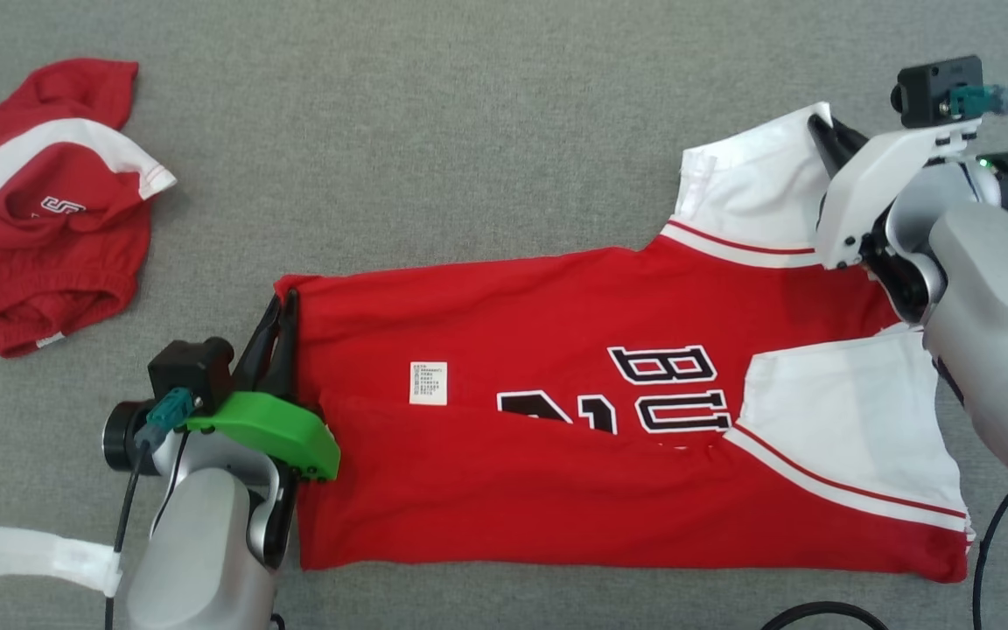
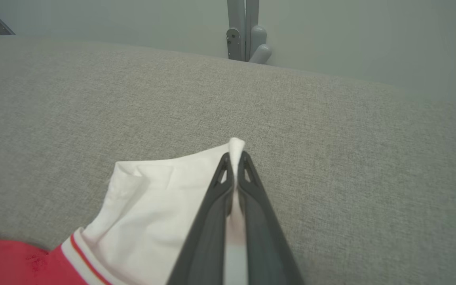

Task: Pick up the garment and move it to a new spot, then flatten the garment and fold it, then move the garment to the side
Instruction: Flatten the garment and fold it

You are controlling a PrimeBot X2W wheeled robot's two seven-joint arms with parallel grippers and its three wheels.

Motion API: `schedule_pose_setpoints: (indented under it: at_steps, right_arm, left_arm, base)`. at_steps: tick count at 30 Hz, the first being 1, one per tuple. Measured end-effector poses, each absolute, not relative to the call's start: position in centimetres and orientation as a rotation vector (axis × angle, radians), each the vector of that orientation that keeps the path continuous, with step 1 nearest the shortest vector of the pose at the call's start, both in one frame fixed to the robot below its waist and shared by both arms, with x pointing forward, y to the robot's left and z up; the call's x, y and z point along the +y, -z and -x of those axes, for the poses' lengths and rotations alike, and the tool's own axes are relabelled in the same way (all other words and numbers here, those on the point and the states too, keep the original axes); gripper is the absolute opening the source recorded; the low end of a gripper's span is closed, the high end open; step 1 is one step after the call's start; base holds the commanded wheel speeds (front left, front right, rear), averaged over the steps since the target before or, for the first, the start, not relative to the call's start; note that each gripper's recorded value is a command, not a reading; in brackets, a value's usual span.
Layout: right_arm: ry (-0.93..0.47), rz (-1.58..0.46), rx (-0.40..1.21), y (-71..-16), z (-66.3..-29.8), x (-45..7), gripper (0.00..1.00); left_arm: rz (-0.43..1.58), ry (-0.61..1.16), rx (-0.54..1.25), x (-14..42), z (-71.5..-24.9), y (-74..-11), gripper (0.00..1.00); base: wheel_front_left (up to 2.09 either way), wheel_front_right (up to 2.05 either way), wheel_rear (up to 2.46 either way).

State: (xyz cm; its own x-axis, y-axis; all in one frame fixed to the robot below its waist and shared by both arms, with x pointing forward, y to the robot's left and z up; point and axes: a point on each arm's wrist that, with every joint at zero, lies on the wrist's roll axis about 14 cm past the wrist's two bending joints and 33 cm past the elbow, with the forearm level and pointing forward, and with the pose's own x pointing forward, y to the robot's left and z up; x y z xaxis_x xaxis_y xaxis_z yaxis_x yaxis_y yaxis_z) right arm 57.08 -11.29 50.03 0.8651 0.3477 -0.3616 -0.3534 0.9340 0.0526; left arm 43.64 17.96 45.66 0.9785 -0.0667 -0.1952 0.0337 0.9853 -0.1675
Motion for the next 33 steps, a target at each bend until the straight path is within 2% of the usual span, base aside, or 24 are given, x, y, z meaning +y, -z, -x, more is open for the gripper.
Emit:
schedule_pose_setpoints:
  at_steps: [13, 22, 33]
  right_arm:
    - [-0.334, -0.091, 0.234, -54.0, -49.5, -15.1, 0.0]
    - [-0.281, -0.209, 0.238, -51.9, -43.0, -17.9, 0.0]
    - [-0.22, -0.38, 0.299, -47.7, -37.2, -17.4, 0.0]
  left_arm:
    - [0.164, 0.071, 0.15, 17.6, -40.1, -47.9, 0.0]
    - [0.159, 0.131, 0.152, 15.7, -39.2, -47.8, 0.0]
    - [0.138, 0.166, 0.161, 15.2, -37.4, -47.4, 0.0]
  base:
    - [0.0, 0.0, 0.0]
    - [0.0, 0.0, 0.0]
    - [0.0, 0.0, 0.0]
